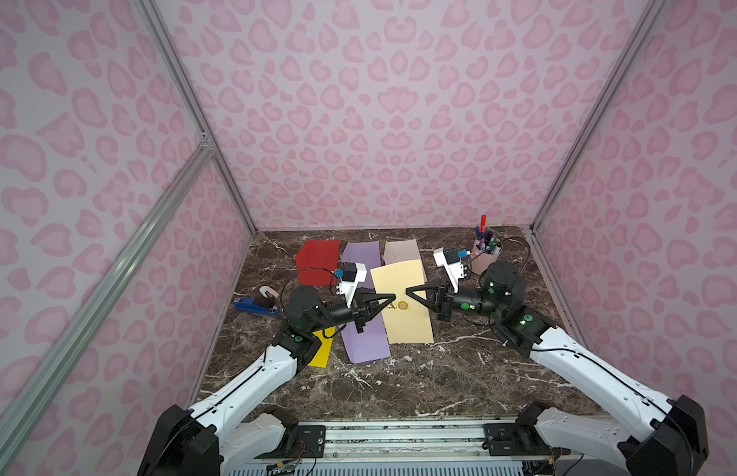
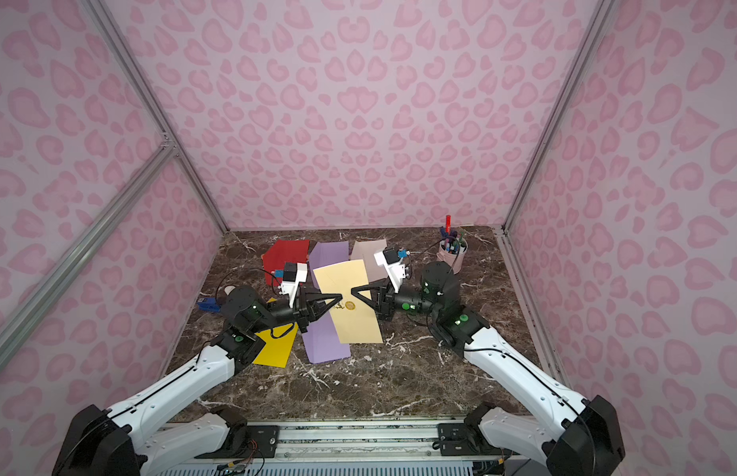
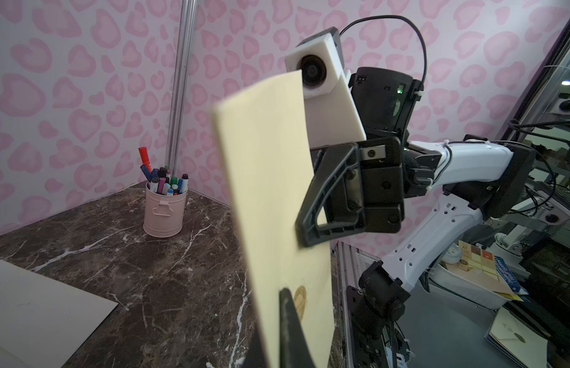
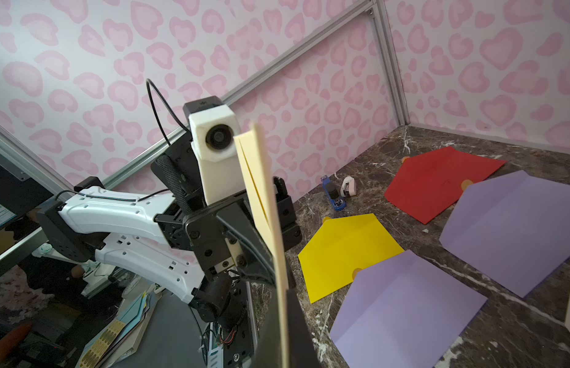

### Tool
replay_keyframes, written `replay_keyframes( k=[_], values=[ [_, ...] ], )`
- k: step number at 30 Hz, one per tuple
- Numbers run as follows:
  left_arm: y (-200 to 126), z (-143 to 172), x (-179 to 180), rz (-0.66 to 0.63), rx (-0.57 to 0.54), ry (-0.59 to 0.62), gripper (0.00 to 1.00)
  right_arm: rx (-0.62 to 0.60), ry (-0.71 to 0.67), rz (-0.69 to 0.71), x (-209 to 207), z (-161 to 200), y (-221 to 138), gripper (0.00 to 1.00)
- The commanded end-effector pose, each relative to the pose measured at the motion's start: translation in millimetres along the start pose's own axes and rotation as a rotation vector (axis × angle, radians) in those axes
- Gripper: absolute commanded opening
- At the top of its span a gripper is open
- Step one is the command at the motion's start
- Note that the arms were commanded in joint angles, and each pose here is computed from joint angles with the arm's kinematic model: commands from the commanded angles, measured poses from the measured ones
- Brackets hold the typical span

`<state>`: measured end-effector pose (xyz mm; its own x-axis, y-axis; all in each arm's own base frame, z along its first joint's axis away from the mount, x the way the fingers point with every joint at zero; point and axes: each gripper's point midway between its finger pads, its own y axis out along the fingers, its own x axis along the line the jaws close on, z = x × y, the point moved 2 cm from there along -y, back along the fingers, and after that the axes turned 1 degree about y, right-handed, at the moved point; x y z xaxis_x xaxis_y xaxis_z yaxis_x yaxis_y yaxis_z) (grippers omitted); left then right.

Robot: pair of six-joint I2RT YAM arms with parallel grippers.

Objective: Open the envelope
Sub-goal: Pick up the envelope from the center of the board.

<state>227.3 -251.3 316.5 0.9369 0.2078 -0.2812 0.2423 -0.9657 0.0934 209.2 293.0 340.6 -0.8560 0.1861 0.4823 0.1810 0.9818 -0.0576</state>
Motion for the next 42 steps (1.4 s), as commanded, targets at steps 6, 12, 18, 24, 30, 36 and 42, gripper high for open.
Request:
replay_keyframes(
  k=[6,12,18,24,30,36,42],
  values=[
    [0,-7,3,-0.02,0.0,0.059,0.05,0.057,-0.001,-0.057,10,10,1,0.0],
    [-3,-13,6,-0.046,-0.003,0.08,0.05,0.085,-0.004,-0.044,8,16,0,0.02],
    [0,-15,6,-0.036,0.038,0.095,0.05,0.123,-0.029,-0.021,6,23,-3,0.16],
    [5,-10,-1,0.05,0.085,0.088,0.05,0.15,-0.088,0.055,-4,24,-6,0.22],
    [9,2,-1,0.098,0.152,0.045,0.05,0.151,-0.125,0.065,-7,16,-8,0.2],
    [8,2,-5,0.118,0.161,0.06,0.05,0.139,-0.132,0.053,-10,7,-14,0.14],
    [8,2,-3,0.107,0.163,0.058,0.05,0.142,-0.128,0.009,-7,8,-14,0.0]
  ],
)
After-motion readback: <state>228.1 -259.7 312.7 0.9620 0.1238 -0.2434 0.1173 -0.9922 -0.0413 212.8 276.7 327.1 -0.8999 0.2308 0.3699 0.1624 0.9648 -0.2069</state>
